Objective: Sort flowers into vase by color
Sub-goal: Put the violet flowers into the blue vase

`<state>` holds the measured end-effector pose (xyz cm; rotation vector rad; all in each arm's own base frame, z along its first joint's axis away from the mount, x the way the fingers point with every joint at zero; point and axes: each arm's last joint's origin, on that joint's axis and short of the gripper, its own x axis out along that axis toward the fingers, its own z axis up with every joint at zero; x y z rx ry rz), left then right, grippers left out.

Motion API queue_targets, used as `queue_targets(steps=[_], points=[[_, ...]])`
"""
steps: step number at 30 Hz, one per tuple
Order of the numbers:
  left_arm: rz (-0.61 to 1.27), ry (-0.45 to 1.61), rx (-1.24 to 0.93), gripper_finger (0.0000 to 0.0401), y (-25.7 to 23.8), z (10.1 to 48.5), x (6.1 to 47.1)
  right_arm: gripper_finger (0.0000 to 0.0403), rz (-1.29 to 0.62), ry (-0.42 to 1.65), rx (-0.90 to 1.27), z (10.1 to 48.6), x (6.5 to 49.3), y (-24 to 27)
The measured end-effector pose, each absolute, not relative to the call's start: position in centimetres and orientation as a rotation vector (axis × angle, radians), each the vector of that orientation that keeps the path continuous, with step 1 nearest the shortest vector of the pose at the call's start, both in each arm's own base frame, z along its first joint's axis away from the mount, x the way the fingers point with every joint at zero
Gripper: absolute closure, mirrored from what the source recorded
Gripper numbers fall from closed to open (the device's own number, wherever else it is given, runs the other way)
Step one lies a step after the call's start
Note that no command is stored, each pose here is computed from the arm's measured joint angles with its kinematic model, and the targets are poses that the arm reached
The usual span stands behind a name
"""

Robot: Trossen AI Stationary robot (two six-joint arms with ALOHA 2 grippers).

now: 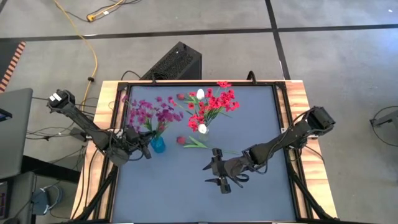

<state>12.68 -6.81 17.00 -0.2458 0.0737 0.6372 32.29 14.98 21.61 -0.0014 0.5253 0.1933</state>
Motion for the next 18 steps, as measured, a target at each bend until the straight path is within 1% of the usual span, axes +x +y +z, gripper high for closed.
queue_targets(steps=[5, 8, 18], points=[[0.625, 0.075, -0.27, 0.0391, -6.84, 16.98, 12.7, 0.0155, 0.194, 0.526, -0.001, 21.61, 32.29, 14.98], [0.619, 0.079, -0.274, 0.0384, -6.85, 16.97, 12.71, 0.0155, 0.194, 0.525, -0.001, 21.62, 32.29, 14.99], [0.558, 0.126, -0.245, 0.0318, -7.0, 16.97, 12.79, 0.0155, 0.236, 0.535, 0.019, 21.61, 32.24, 15.14]])
